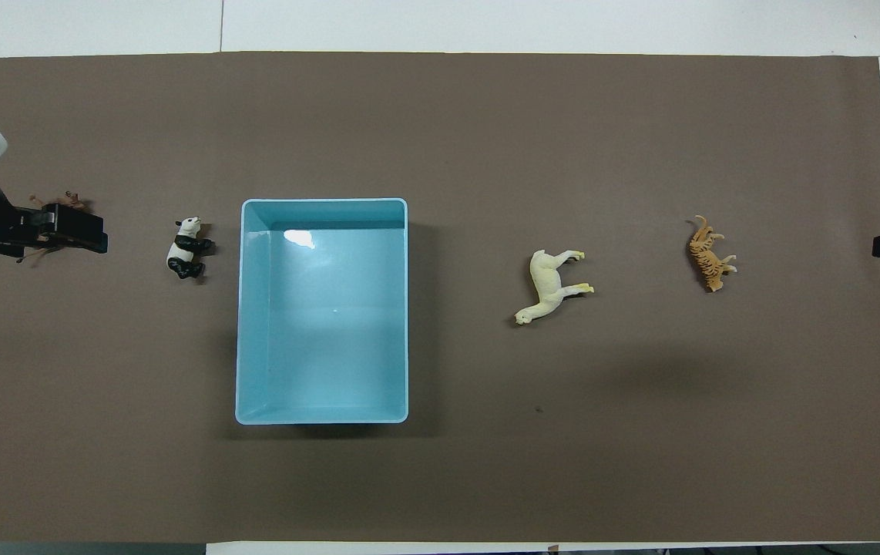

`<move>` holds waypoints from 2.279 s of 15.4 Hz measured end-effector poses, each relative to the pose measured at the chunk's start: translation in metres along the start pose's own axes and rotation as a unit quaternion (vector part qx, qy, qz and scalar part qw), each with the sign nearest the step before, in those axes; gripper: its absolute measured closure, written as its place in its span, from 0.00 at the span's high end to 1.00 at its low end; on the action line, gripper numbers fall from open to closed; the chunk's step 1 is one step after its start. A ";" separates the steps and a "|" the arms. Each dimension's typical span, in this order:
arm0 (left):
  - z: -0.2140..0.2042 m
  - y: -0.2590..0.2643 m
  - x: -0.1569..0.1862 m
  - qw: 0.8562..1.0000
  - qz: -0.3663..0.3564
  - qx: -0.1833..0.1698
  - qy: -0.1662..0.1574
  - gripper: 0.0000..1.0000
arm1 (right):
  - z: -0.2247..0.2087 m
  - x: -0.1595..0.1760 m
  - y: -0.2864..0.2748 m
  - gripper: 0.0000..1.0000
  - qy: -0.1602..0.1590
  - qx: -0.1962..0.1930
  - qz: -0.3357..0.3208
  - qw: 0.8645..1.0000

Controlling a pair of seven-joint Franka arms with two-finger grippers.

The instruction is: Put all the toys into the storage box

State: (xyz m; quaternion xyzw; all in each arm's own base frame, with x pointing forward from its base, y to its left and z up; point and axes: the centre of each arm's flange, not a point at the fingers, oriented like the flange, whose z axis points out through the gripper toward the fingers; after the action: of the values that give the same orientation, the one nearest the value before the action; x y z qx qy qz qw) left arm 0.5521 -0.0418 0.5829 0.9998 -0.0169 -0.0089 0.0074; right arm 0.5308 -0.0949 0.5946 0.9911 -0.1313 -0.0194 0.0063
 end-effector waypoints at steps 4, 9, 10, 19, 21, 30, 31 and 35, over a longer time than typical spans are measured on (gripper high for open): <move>0.000 0.000 0.000 1.000 0.000 0.000 0.000 1.00 | 0.000 0.000 0.000 1.00 0.000 0.000 0.000 1.000; 0.000 0.001 0.000 1.000 0.001 0.000 0.000 1.00 | -0.001 -0.007 0.004 1.00 -0.019 -0.001 0.003 1.000; 0.000 0.000 0.000 1.000 0.000 0.000 0.000 1.00 | -0.003 -0.008 0.005 1.00 -0.018 -0.001 0.004 1.000; 0.095 -0.013 0.029 0.999 -0.012 -0.002 0.035 1.00 | -0.008 -0.008 -0.004 1.00 -0.003 0.000 -0.015 1.000; 0.137 -0.012 0.043 0.999 -0.011 -0.003 0.040 1.00 | -0.003 -0.005 -0.006 1.00 -0.001 0.000 -0.043 0.999; 0.239 -0.012 0.026 1.000 -0.010 -0.003 0.022 1.00 | 0.126 0.061 -0.037 1.00 -0.009 -0.005 -0.188 0.982; 0.241 -0.012 0.025 1.000 -0.010 -0.003 0.023 1.00 | 0.141 0.063 -0.045 1.00 -0.002 -0.006 -0.205 0.979; 0.266 0.003 0.026 1.000 0.007 -0.004 0.025 1.00 | 0.194 0.057 -0.079 1.00 0.022 -0.009 -0.259 0.966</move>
State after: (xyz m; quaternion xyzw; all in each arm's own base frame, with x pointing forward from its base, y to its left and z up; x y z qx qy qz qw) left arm 0.5733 -0.0492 0.3170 0.9995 -0.0234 0.0163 0.0122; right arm 0.5984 -0.0345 0.3975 0.9914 0.1302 0.0003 0.0129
